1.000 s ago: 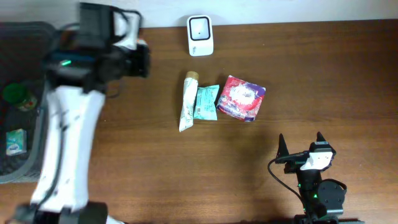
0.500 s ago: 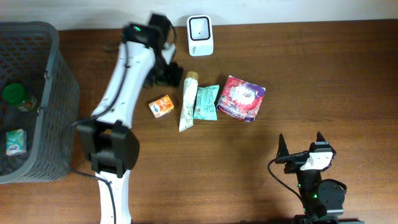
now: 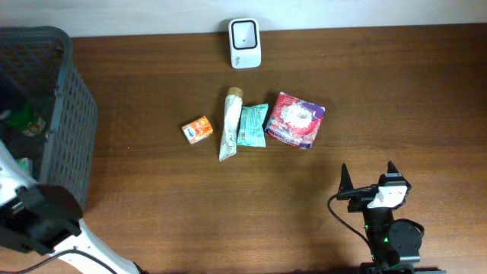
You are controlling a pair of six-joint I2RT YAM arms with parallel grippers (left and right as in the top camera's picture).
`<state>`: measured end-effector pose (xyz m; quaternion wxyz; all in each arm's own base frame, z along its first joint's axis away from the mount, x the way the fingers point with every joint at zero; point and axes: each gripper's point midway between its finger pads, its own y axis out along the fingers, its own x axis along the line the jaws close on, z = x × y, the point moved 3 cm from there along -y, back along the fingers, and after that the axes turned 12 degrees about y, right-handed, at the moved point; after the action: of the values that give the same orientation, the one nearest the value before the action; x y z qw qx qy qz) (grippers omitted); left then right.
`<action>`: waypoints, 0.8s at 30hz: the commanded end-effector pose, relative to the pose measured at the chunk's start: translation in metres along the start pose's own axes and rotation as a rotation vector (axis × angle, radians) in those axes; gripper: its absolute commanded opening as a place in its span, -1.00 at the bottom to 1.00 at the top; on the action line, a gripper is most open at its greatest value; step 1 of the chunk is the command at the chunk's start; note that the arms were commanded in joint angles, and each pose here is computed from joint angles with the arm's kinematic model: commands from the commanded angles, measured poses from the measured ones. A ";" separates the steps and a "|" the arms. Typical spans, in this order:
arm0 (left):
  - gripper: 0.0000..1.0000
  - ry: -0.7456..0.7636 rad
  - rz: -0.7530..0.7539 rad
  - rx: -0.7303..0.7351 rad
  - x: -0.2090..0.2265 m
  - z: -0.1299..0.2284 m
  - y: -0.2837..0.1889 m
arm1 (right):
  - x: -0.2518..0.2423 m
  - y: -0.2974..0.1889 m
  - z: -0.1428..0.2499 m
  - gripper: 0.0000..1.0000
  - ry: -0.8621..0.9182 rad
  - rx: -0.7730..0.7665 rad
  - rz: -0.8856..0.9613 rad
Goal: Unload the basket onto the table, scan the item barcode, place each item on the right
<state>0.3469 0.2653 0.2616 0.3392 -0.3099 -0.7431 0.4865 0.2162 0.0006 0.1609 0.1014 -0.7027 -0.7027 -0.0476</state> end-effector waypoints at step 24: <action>-1.00 0.272 -0.039 0.082 0.022 0.063 0.201 | 0.000 0.000 0.003 0.97 0.006 0.004 0.002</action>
<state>0.3128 0.3316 0.0674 0.4970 -0.3267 -0.6822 0.4253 0.2161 0.0006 0.1609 0.1013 -0.7027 -0.7027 -0.0475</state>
